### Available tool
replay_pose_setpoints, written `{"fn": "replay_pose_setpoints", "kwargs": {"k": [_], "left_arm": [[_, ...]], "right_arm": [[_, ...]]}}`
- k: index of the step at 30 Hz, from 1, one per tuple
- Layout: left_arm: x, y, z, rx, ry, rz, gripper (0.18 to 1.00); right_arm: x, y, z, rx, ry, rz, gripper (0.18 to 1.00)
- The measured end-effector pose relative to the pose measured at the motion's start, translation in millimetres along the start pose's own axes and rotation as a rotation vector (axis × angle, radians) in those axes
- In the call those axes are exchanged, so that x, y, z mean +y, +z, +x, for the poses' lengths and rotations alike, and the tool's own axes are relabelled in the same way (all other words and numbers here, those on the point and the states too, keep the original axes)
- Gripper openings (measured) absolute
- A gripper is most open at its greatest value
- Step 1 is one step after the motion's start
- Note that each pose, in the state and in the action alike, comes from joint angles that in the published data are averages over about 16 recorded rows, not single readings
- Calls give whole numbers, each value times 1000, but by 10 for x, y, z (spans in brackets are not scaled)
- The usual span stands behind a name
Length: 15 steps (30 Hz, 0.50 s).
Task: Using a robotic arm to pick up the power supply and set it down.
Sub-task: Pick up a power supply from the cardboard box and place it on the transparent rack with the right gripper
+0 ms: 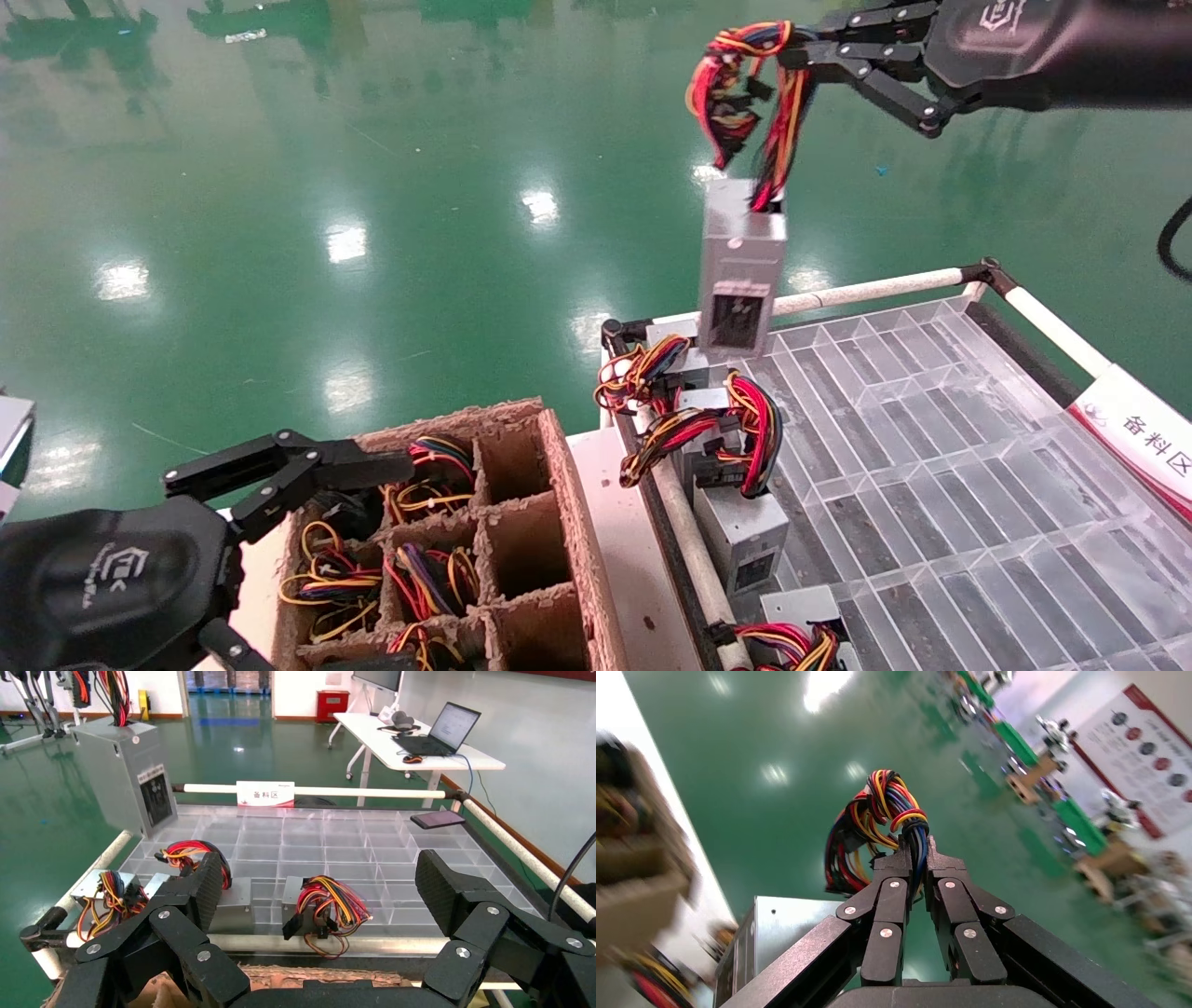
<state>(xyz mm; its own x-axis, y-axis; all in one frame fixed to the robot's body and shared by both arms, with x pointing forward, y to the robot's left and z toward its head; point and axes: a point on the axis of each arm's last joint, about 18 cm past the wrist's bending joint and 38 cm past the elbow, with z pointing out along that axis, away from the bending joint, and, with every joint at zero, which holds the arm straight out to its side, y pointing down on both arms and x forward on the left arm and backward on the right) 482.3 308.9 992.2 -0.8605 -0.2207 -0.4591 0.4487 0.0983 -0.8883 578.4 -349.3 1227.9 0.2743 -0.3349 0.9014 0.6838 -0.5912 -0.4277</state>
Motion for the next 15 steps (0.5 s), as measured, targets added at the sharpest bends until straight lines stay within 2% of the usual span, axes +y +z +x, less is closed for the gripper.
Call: {"fn": "replay_pose_setpoints", "kwargs": {"k": [7, 15], "left_arm": [[0, 0, 0, 0, 0, 0, 1000], [0, 0, 0, 0, 0, 0, 1000]], "right_arm": [[242, 20, 162, 47, -129, -164, 207], [561, 125, 147, 55, -216, -292, 207]]}}
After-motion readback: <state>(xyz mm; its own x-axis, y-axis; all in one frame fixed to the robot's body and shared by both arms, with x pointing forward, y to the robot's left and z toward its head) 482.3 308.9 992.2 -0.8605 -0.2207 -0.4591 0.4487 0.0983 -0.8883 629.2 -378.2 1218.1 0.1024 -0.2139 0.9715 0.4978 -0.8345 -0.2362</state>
